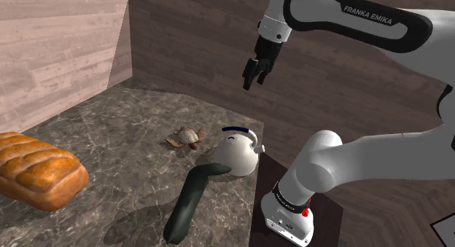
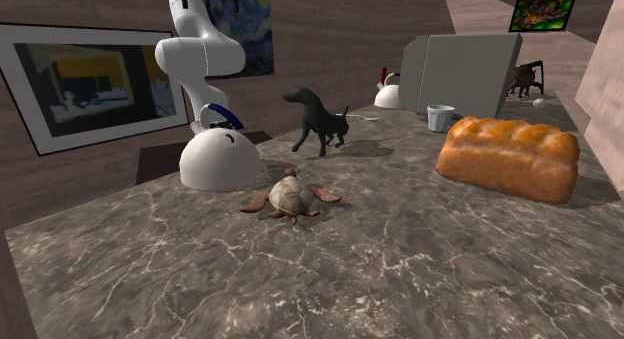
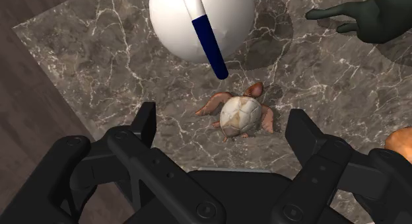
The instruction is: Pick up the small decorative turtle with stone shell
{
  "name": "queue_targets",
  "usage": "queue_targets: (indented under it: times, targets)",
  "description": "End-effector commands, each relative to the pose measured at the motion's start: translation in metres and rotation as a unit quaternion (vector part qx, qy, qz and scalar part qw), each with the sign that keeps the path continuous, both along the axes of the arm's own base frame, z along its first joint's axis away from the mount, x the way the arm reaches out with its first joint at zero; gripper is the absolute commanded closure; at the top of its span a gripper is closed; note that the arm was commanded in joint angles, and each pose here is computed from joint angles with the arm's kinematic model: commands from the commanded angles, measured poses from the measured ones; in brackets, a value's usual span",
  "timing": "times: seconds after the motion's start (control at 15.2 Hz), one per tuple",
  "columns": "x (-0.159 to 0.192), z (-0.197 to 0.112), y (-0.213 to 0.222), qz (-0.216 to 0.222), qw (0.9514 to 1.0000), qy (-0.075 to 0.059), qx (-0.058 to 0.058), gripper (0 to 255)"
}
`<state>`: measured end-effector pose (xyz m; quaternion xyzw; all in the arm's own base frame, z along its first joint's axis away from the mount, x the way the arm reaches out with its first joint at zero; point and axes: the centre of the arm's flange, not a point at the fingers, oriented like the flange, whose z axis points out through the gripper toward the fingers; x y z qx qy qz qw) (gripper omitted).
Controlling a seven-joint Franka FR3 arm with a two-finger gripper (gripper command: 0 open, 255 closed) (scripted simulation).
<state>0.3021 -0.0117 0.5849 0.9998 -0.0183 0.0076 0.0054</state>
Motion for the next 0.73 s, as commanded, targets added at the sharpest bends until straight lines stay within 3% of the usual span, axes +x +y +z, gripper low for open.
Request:
queue_targets:
  times: [0.0, 0.66]
  targets:
    - [0.000, 0.000, 0.000, 0.000, 1.0000, 0.000, 0.000, 0]
    - [0.048, -0.118, 0.033, -0.039, 0.9990, 0.010, 0.017, 0]
